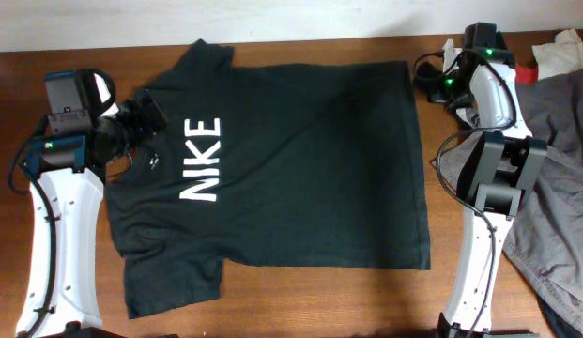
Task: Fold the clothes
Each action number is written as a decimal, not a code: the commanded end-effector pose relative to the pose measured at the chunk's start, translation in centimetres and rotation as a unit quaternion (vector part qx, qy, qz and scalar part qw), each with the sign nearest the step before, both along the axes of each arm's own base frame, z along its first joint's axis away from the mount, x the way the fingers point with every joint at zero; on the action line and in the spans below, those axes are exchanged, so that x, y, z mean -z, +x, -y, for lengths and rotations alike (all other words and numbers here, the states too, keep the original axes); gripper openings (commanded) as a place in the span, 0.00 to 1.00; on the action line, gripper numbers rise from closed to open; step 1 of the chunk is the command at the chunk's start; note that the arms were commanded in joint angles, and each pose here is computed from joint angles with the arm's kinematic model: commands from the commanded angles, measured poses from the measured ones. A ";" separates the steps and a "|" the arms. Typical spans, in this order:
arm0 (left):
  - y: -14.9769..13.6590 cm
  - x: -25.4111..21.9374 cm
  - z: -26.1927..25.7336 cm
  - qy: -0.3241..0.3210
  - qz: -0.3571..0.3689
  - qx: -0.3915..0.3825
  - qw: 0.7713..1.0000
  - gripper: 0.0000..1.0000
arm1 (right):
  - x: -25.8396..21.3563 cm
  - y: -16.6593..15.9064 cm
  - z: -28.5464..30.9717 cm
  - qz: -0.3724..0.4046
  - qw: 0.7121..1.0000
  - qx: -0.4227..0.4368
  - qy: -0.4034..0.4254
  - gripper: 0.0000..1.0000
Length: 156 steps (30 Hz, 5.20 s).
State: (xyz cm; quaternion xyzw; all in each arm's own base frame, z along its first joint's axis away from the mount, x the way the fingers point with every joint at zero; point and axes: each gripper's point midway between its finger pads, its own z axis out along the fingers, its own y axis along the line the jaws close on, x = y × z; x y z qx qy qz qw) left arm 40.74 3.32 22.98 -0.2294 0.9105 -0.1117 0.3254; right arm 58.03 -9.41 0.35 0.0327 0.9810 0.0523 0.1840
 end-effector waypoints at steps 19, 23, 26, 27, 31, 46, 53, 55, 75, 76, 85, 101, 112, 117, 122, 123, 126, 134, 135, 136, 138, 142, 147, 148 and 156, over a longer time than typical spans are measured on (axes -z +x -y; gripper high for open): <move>0.3 -0.6 0.0 0.005 0.007 0.004 1.000 0.99 | 1.1 -8.2 19.2 -0.083 0.971 0.176 -0.138 0.10; 0.3 -0.6 0.0 0.005 0.007 0.004 1.000 0.99 | -2.4 -6.3 18.1 -0.037 0.980 0.164 -0.108 0.10; 0.3 -0.6 0.0 0.005 0.007 0.004 1.000 0.99 | -7.5 -3.8 16.5 0.028 0.985 0.146 -0.085 0.12; 0.3 -0.6 0.0 0.005 0.007 0.004 1.000 0.99 | -9.5 -3.1 16.0 0.049 0.985 0.144 -0.082 0.15; 0.3 -0.6 0.0 0.005 0.007 0.004 1.000 0.99 | -18.2 -1.4 12.2 0.131 0.982 0.124 -0.061 0.29; 0.3 -0.6 0.0 0.005 0.007 0.004 1.000 0.99 | -32.4 -4.7 -5.0 0.210 0.977 0.019 -0.016 0.99; 0.3 -0.6 0.0 0.005 0.007 0.004 1.000 0.99 | -32.2 -4.5 -9.5 0.208 0.978 -0.023 -0.007 0.99; 0.3 -0.6 0.0 0.005 0.007 0.004 1.000 0.99 | -32.2 -4.5 -10.3 0.208 0.978 -0.030 -0.006 0.99; 0.3 -0.6 0.0 0.005 0.007 0.004 1.000 0.99 | -32.2 -4.5 -11.0 0.208 0.978 -0.036 -0.005 0.99; 0.3 -0.6 0.0 0.005 0.007 0.004 1.000 0.99 | -32.2 -4.5 -11.0 0.208 0.977 -0.036 -0.005 0.99; 0.3 -0.6 0.0 0.005 0.007 0.004 1.000 0.99 | -32.2 -4.5 -11.0 0.208 0.977 -0.036 -0.005 0.99; 0.3 -0.6 0.0 0.005 0.007 0.004 1.000 0.99 | -32.2 -4.5 -11.0 0.208 0.977 -0.036 -0.005 0.99; 0.3 -0.6 0.0 0.005 0.007 0.004 1.000 0.99 | -31.6 -6.1 -13.4 0.175 0.979 -0.061 0.082 0.99; 0.3 -0.6 0.0 0.005 0.007 0.004 1.000 0.99 | -29.3 -8.9 -12.6 0.098 0.992 -0.034 0.073 0.96; 0.3 -0.6 0.0 0.005 0.007 0.004 1.000 0.99 | -29.8 -9.4 -13.5 0.092 0.990 -0.008 0.104 0.87; 0.3 -0.6 0.0 0.005 0.007 0.004 1.000 0.99 | -30.1 -9.5 -13.7 0.091 0.989 0.000 0.113 0.87; 0.3 -0.6 0.0 0.005 0.007 0.004 1.000 0.99 | -31.8 -10.3 -15.0 0.102 0.983 -0.015 0.150 0.87; 0.3 -0.6 0.0 0.005 0.007 0.004 1.000 0.99 | -38.9 -14.7 -16.5 0.169 0.967 -0.046 0.185 0.88; 0.3 -0.6 0.0 0.005 0.007 0.004 1.000 0.99 | -39.8 -15.3 -16.6 0.177 0.966 -0.048 0.184 0.88; 0.3 -0.6 0.0 0.005 0.007 0.004 1.000 0.99 | -40.7 -16.1 -16.6 0.188 0.964 -0.050 0.183 0.88; 0.3 -0.6 0.0 0.005 0.007 0.004 1.000 0.99 | -42.5 -18.0 -16.6 0.204 0.960 -0.054 0.182 0.93; 0.3 -0.6 0.0 0.005 0.007 0.004 1.000 0.99 | -44.8 -22.1 -16.6 0.217 0.958 -0.056 0.179 0.95; 0.3 -0.6 0.0 0.005 0.007 0.004 1.000 0.99 | -44.4 -26.7 -15.9 0.199 0.966 -0.050 0.155 0.96; 0.3 -0.6 0.0 0.005 0.007 0.004 1.000 0.99 | -43.8 -27.6 -15.4 0.191 0.971 -0.039 0.141 0.96; 0.3 -0.6 0.0 0.005 0.007 0.004 1.000 0.99 | -36.9 -34.3 -14.0 0.090 0.990 -0.003 0.106 0.99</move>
